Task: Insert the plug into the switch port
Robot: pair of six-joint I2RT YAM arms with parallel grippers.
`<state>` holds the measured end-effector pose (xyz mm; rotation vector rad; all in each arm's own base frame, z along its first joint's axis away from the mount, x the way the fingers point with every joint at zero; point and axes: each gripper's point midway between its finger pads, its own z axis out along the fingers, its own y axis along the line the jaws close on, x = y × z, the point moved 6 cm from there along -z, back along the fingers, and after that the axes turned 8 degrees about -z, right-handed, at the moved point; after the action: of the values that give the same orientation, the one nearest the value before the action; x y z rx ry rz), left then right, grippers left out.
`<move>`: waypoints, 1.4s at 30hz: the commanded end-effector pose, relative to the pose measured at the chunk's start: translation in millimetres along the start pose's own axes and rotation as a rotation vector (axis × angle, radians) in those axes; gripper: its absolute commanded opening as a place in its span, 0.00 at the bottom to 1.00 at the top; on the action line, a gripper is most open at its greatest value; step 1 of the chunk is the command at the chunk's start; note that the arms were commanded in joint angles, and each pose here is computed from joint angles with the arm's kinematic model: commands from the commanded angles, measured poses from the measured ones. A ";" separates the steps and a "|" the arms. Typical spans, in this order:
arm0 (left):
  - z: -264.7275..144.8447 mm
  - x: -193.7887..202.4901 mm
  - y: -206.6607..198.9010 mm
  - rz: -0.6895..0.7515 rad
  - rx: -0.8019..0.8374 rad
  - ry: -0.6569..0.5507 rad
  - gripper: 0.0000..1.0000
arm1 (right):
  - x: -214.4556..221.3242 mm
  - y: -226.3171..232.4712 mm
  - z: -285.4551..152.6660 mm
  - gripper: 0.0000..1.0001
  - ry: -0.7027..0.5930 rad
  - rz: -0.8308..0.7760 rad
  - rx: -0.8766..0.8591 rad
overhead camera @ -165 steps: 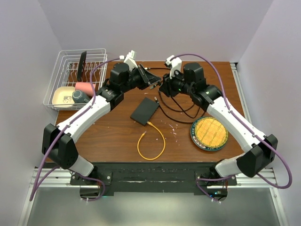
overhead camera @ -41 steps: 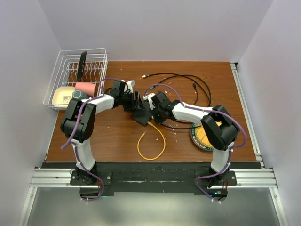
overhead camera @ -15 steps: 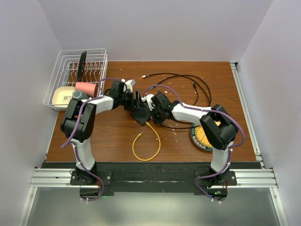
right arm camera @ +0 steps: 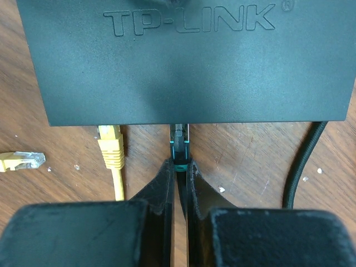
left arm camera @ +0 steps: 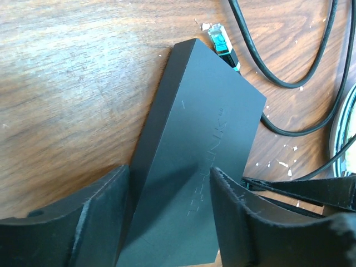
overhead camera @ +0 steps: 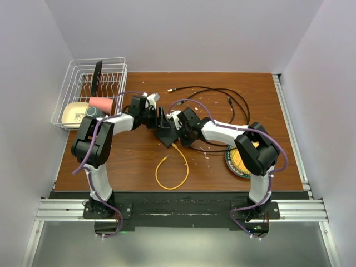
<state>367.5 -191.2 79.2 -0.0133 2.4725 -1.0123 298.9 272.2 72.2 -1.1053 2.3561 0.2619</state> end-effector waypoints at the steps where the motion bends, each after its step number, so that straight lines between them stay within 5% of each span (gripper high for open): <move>1: 0.0 23.0 -33.8 0.032 0.210 0.135 0.59 | -43.7 1.8 -0.6 0.00 -0.171 0.013 -0.006; 10: 8.9 41.5 -37.2 0.053 0.242 0.218 0.46 | -63.1 -2.5 -11.2 0.00 -0.271 0.039 0.030; 42: 5.5 108.2 -70.8 0.139 0.358 0.550 0.37 | -140.4 -5.3 -43.5 0.00 -0.610 0.006 -0.034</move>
<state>369.2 -204.0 75.9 0.3493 2.4436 -0.9513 298.2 269.8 75.1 -1.0519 2.3927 0.3162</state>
